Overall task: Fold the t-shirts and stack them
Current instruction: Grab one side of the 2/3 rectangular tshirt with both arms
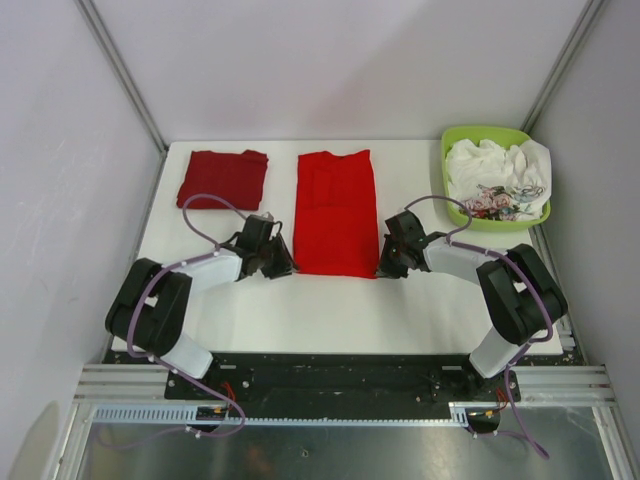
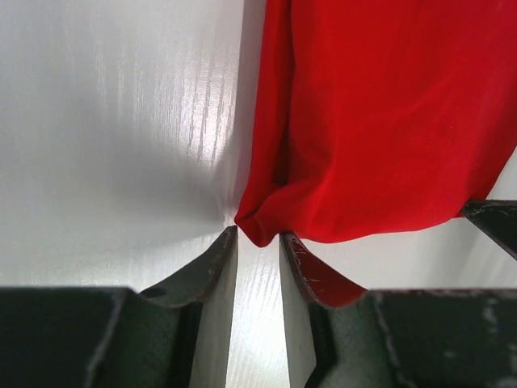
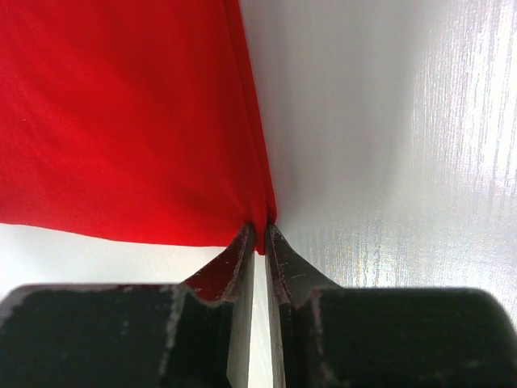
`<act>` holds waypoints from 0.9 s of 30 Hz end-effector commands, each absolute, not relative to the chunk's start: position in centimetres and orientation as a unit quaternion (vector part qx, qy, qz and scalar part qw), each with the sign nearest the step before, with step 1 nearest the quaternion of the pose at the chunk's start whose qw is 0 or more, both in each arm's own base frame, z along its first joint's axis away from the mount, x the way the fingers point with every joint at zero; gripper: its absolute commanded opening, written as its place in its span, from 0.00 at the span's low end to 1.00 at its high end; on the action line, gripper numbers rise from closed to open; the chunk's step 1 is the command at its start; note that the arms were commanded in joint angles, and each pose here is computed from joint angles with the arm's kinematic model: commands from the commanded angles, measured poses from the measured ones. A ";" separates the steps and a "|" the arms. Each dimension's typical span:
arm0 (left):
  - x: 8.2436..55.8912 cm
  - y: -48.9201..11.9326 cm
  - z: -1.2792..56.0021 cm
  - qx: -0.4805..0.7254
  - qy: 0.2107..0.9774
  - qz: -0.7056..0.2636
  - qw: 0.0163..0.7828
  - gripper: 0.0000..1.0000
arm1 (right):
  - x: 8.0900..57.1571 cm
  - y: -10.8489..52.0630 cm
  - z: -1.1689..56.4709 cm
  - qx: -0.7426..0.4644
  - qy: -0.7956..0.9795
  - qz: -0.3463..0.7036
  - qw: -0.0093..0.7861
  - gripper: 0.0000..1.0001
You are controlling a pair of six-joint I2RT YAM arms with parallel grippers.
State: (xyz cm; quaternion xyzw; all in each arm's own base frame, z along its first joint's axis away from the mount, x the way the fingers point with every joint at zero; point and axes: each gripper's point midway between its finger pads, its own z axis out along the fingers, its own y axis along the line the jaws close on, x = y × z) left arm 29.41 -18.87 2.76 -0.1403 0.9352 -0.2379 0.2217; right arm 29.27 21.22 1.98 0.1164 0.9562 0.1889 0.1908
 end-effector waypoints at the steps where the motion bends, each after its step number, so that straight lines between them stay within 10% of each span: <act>1: 30.2 -19.1 2.7 -0.141 0.932 -0.246 0.227 0.31 | 28.9 20.5 0.7 0.115 0.962 0.165 0.185 0.13; 19: 27.9 -16.9 1.9 -0.160 0.932 -0.219 0.239 0.01 | 28.9 20.4 0.1 0.118 0.963 0.161 0.179 0.00; 27: 27.9 -17.3 4.4 -0.144 0.920 -0.247 0.267 0.33 | 28.8 20.8 0.2 0.115 0.963 0.166 0.180 0.00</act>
